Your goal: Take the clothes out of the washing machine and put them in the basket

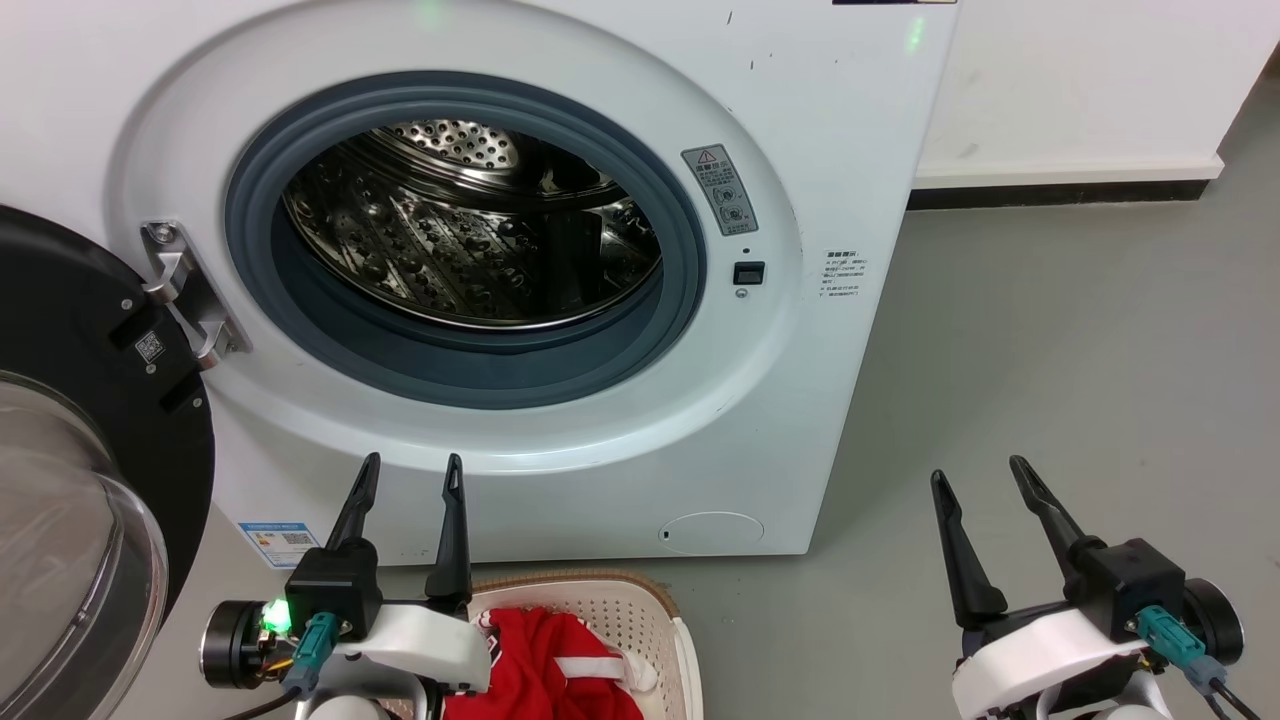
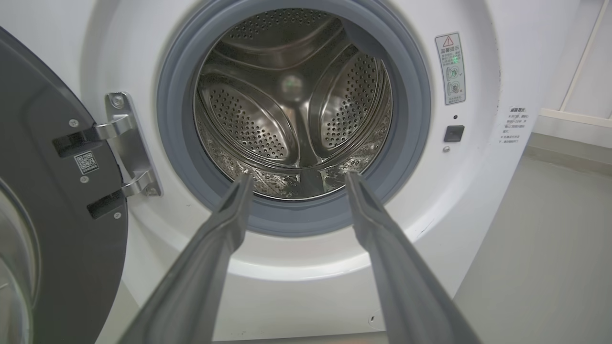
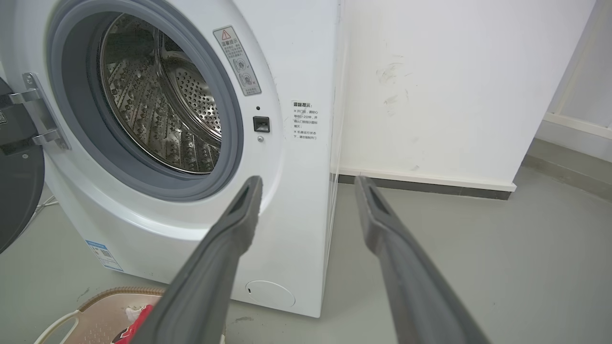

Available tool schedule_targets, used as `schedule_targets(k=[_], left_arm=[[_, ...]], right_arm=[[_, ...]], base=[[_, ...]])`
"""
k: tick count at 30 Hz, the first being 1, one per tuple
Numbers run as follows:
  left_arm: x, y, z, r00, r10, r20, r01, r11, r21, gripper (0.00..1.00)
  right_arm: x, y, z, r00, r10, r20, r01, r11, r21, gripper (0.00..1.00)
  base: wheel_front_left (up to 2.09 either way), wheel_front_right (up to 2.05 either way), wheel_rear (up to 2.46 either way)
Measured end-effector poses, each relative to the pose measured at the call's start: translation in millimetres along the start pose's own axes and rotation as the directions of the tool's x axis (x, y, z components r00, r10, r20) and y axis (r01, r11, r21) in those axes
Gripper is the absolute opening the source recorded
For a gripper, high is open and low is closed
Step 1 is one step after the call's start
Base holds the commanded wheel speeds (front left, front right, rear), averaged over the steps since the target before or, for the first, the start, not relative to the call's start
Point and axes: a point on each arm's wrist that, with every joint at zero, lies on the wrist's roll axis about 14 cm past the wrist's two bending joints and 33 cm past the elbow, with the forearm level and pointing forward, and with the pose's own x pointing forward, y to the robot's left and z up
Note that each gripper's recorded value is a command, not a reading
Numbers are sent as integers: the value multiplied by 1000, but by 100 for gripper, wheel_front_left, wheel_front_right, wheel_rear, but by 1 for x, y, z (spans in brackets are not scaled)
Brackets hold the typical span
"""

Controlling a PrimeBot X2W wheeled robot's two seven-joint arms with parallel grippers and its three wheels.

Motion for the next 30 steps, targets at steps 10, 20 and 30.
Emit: schedule_targets(k=[10, 20, 30], left_arm=[[-11, 7, -27, 994, 28, -105, -36, 997, -74, 0], [-13, 17, -33, 987, 66, -149, -104, 958, -266, 0], [-14, 24, -37, 980, 88, -180, -158, 891, -426, 0]], right_arm=[[-7, -1, -18, 998, -14, -54, 18, 997, 77, 0], [-7, -9, -23, 996, -49, -72, 67, 958, 279, 0], [-6, -16, -25, 994, -76, -84, 106, 890, 444, 0]], base=[[0, 0, 0], [0, 0, 0], [0, 0, 0]])
